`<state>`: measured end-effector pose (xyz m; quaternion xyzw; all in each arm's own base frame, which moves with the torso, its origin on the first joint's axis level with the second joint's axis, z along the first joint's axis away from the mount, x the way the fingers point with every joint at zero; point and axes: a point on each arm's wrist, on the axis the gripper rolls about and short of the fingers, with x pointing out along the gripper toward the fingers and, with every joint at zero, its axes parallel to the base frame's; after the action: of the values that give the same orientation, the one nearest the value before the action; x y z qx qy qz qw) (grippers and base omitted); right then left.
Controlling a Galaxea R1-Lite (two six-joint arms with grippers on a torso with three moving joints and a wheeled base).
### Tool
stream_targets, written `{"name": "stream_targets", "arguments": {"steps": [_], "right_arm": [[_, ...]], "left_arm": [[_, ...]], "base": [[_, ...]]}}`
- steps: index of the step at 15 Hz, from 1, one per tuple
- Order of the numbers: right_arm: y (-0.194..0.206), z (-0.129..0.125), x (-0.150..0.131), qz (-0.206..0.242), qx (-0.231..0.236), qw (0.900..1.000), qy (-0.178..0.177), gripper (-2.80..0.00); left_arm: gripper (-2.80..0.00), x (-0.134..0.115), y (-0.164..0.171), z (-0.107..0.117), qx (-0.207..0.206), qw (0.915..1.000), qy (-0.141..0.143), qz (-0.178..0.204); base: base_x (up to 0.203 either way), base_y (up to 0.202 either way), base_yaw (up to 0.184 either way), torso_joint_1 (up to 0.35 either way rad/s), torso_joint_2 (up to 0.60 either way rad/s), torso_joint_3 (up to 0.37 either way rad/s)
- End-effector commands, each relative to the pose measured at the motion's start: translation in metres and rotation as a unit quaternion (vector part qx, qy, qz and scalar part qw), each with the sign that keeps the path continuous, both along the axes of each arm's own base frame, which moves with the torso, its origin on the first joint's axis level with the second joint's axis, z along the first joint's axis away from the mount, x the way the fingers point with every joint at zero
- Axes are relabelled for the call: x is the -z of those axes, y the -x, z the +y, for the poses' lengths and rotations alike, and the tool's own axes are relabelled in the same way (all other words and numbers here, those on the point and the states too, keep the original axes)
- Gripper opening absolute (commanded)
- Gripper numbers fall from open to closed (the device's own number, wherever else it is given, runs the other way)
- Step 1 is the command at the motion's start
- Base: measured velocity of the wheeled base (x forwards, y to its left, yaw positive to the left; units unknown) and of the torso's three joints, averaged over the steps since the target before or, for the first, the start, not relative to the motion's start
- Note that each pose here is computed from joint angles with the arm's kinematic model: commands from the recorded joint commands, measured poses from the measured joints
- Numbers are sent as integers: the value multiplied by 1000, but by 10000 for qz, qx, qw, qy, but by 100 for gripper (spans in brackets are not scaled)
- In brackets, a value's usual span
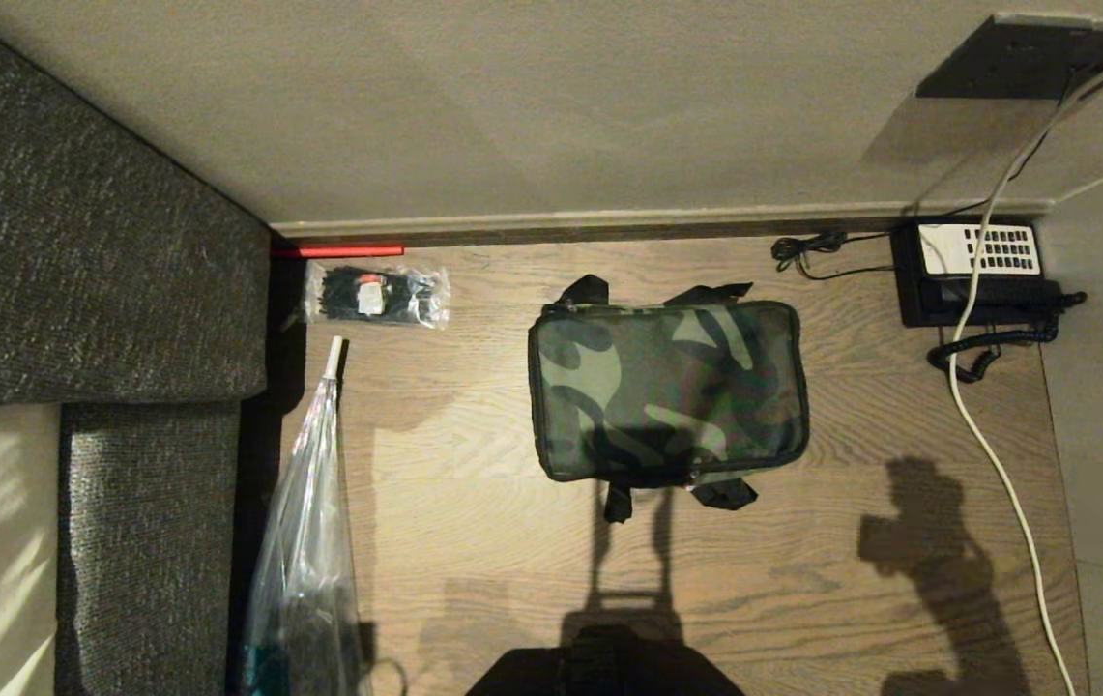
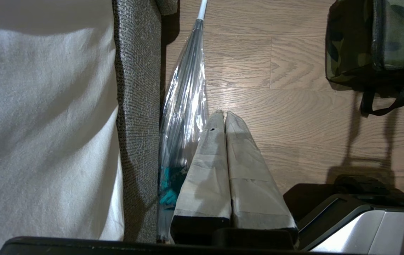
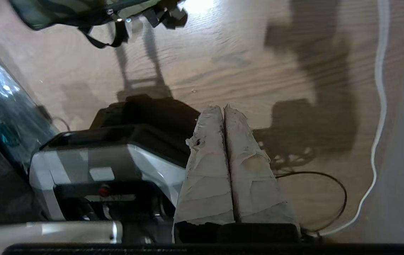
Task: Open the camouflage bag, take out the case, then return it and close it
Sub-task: Open the top of the storage box
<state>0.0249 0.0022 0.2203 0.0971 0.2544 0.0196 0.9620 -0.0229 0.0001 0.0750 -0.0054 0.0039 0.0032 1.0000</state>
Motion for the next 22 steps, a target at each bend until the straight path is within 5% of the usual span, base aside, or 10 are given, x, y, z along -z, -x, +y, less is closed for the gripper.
{"name": "stream_targets", "arguments": {"steps": [1, 3, 6, 11, 19, 20, 22], "right_arm": [[-109, 8, 24, 1326, -148, 9910, 62, -280], [-161, 19, 53, 1551, -262, 9875, -35, -280], [-207, 59, 90, 1270, -938, 9873, -154, -280], [-205, 111, 116, 1475, -1619, 9748, -419, -280], [-219, 141, 158, 828, -1774, 9795, -467, -280], [-224, 144, 163, 675, -1772, 9810, -408, 0], [-231, 148, 174, 522, -1842, 9814, -157, 0]], "left_arm": [[-280, 0, 0, 0, -6, 10000, 7, -1], [-280, 0, 0, 0, 1, 10000, 7, -1], [-280, 0, 0, 0, -5, 10000, 1, -1], [-280, 0, 0, 0, -1, 10000, 2, -1], [-280, 0, 0, 0, -6, 10000, 0, -1], [-280, 0, 0, 0, 1, 10000, 5, -1], [-280, 0, 0, 0, -6, 10000, 1, -1]], "base": [[0, 0, 0, 0, 0, 0], [0, 0, 0, 0, 0, 0], [0, 0, 0, 0, 0, 0], [0, 0, 0, 0, 0, 0], [0, 0, 0, 0, 0, 0], [0, 0, 0, 0, 0, 0], [0, 0, 0, 0, 0, 0]]}}
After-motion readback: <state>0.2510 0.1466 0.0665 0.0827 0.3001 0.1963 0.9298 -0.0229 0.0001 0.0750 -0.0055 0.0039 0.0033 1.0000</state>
